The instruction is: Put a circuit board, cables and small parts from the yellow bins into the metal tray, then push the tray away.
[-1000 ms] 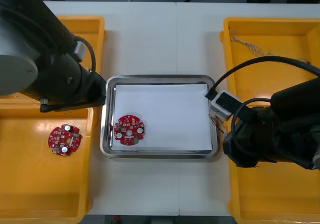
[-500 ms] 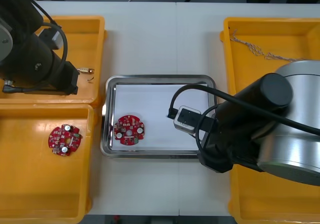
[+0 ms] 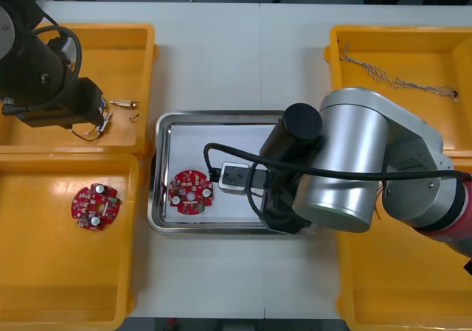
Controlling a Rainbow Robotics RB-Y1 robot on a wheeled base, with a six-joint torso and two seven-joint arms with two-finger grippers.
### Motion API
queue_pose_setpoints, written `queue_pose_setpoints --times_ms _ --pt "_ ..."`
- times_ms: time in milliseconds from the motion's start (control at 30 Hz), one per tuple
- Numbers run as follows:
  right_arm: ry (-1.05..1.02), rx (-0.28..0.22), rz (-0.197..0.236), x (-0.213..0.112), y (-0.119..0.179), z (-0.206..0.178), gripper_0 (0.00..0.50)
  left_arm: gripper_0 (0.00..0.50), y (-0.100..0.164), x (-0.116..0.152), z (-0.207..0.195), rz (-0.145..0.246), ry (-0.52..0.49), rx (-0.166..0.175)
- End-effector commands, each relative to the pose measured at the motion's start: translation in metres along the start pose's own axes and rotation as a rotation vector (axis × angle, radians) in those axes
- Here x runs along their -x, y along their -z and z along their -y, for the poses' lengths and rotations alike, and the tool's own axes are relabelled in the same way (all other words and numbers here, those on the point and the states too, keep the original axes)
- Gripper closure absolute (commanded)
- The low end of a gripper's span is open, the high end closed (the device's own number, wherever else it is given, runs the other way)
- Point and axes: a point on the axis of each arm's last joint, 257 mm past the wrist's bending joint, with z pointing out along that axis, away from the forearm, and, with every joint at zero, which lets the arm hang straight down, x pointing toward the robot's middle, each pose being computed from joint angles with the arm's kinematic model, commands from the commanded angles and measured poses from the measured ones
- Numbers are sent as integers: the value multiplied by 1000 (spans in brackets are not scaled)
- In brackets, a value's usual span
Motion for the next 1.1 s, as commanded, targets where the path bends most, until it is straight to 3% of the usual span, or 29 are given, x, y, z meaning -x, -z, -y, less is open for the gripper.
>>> queue_pose_setpoints --times_ms 33,167,300,367,500,767,933,967,1000,1033,1067,1100 --pt "137 -20 50 31 -3 1 500 7 19 35 -16 87 -87 20" --pt "175 -15 57 33 -12 1 500 9 16 43 -24 101 -97 34" --pt "179 1 38 27 -21 -1 500 8 14 58 -31 147 -90 47" --pt "189 -4 29 25 -26 0 500 6 15 73 -37 199 -80 64" --pt "199 -17 22 23 -38 2 500 7 11 82 -35 224 -70 42" --pt "218 -19 8 20 -60 -4 500 8 -1 91 -36 268 -79 58" --pt "225 -6 7 19 -61 -8 498 9 -9 93 -36 295 -86 39" --pt "224 -4 6 19 -61 -9 488 5 -10 93 -36 295 -88 38" --pt "224 -2 7 19 -61 -9 377 7 -12 92 -36 294 -94 38" --pt "224 -4 6 19 -61 -9 324 9 -11 92 -36 293 -93 37" --pt "226 -6 5 18 -61 -8 210 6 -12 91 -36 288 -98 37" --pt "226 -6 5 18 -61 -8 210 6 -12 91 -36 288 -98 37"
